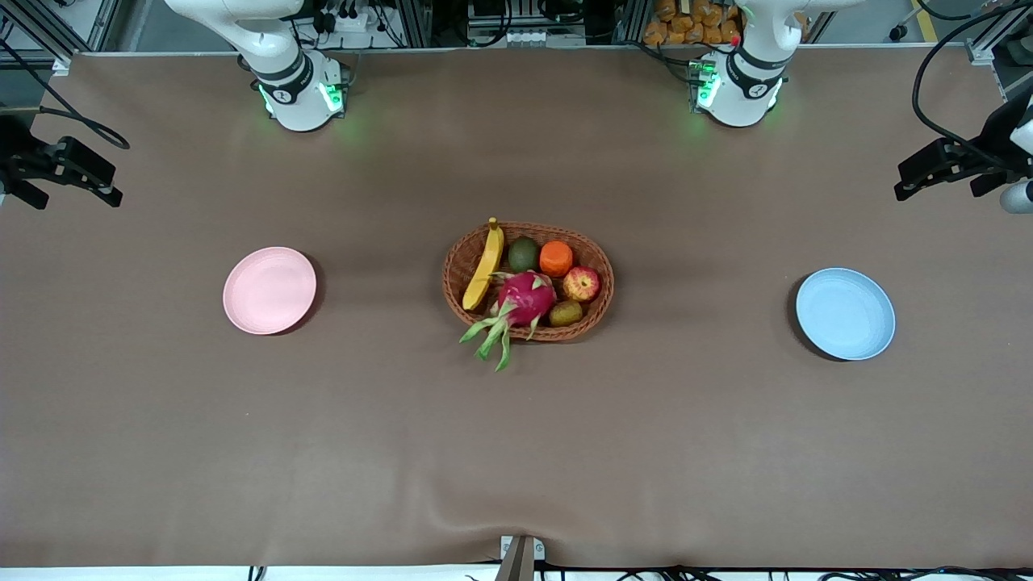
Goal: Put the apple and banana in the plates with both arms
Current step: 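Move the left gripper from the blue plate toward the fruit basket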
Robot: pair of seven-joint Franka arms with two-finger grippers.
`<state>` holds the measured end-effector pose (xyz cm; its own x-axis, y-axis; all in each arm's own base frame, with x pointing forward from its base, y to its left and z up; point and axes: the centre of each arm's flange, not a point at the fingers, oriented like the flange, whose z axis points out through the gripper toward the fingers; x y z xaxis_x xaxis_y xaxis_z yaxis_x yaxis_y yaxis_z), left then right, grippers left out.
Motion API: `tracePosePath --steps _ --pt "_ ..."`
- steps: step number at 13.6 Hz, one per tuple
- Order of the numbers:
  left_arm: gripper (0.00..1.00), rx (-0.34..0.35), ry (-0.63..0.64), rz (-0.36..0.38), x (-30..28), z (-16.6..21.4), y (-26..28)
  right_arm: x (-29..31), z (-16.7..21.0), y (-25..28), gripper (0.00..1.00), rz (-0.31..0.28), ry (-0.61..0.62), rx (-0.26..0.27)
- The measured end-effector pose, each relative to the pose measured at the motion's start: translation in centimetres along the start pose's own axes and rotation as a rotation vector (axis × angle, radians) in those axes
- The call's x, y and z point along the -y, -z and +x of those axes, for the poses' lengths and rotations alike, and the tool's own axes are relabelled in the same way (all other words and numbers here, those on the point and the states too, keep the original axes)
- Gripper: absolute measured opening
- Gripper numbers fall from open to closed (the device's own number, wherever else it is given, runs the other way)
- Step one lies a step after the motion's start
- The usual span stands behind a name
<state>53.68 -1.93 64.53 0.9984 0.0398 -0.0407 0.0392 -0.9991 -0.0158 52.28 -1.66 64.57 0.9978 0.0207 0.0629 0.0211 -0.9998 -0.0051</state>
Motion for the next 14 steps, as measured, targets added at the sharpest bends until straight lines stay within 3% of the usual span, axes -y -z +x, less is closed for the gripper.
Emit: tracePosePath --steps 7,14 --pt "1.0 0.006 -0.003 0.0 -0.1 0.2 -0.3 0.0 0.0 0.1 1.0 0.0 0.0 -0.003" --pt "1.0 0.098 -0.085 -0.008 -5.3 2.3 -5.3 -0.2 0.2 -0.2 1.0 0.0 -0.003 0.003"
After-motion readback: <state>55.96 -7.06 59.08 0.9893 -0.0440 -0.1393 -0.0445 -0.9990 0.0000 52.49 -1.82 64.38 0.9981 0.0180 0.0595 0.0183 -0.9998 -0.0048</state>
